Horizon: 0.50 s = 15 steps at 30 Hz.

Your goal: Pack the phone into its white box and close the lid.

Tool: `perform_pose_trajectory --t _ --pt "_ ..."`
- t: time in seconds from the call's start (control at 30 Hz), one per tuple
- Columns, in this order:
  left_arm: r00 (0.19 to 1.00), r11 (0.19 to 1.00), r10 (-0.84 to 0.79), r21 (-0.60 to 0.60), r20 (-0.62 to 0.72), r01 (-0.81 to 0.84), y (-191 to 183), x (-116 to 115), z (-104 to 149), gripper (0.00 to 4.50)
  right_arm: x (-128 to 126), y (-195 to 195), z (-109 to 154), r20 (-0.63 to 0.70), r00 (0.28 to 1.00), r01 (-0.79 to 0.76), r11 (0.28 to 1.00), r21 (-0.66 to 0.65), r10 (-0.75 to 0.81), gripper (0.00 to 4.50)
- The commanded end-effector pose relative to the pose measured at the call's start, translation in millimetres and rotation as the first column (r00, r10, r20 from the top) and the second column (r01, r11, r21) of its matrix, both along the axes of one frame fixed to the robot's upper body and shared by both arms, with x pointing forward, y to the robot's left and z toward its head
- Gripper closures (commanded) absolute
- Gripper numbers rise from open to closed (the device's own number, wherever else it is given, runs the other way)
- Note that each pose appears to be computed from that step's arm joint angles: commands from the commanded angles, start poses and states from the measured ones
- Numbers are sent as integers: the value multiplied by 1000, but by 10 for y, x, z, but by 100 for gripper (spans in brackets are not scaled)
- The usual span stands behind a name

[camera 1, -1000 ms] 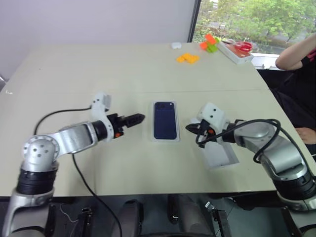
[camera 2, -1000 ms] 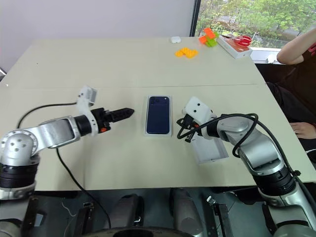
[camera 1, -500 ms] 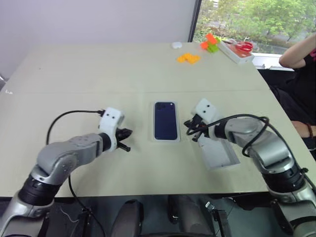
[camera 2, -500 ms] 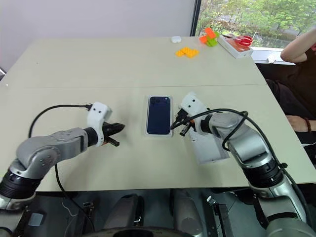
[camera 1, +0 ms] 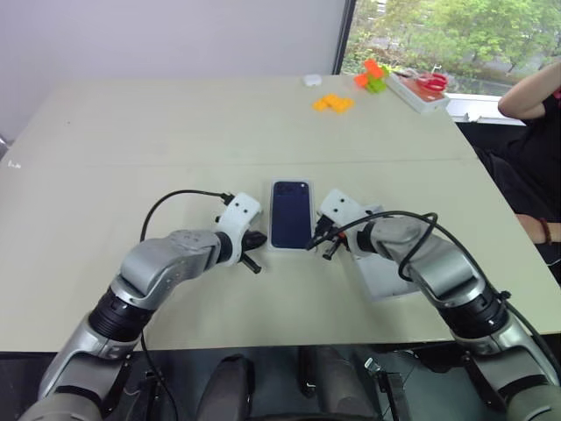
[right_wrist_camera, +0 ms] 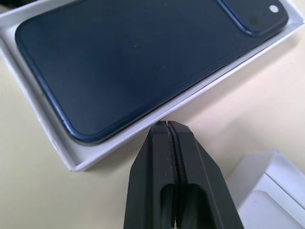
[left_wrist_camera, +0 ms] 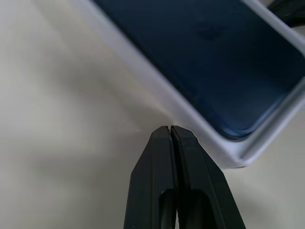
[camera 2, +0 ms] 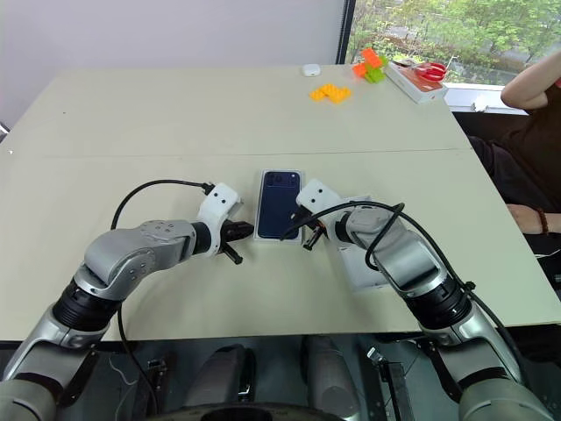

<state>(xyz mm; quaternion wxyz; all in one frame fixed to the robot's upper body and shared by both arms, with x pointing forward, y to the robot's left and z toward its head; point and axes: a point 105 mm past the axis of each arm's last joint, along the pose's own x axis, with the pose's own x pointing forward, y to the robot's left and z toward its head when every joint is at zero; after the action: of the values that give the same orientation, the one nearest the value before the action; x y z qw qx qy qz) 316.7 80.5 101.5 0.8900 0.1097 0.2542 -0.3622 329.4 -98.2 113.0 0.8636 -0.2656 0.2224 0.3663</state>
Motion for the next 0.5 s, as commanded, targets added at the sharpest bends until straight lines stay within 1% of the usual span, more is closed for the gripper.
perform_pose_trajectory --t 0.03,0.17,0.3,0.43,0.5 --pt "989 990 -141 -38 -53 139 -216 -198 6 439 -93 156 131 24 996 -86 996 34 85 450" --pt "965 971 -233 -76 -119 226 -293 -380 -2 439 -166 181 114 10 994 -110 993 36 109 450" --pt "952 960 -269 -114 -147 254 -320 -463 22 439 -249 185 112 -5 992 -129 991 40 130 450" --pt "937 950 -307 -120 -167 289 -338 -559 25 439 -365 191 118 -22 987 -160 986 45 161 450" --pt "926 942 -332 -116 -180 315 -347 -634 7 439 -517 201 104 -47 978 -203 978 45 205 450"
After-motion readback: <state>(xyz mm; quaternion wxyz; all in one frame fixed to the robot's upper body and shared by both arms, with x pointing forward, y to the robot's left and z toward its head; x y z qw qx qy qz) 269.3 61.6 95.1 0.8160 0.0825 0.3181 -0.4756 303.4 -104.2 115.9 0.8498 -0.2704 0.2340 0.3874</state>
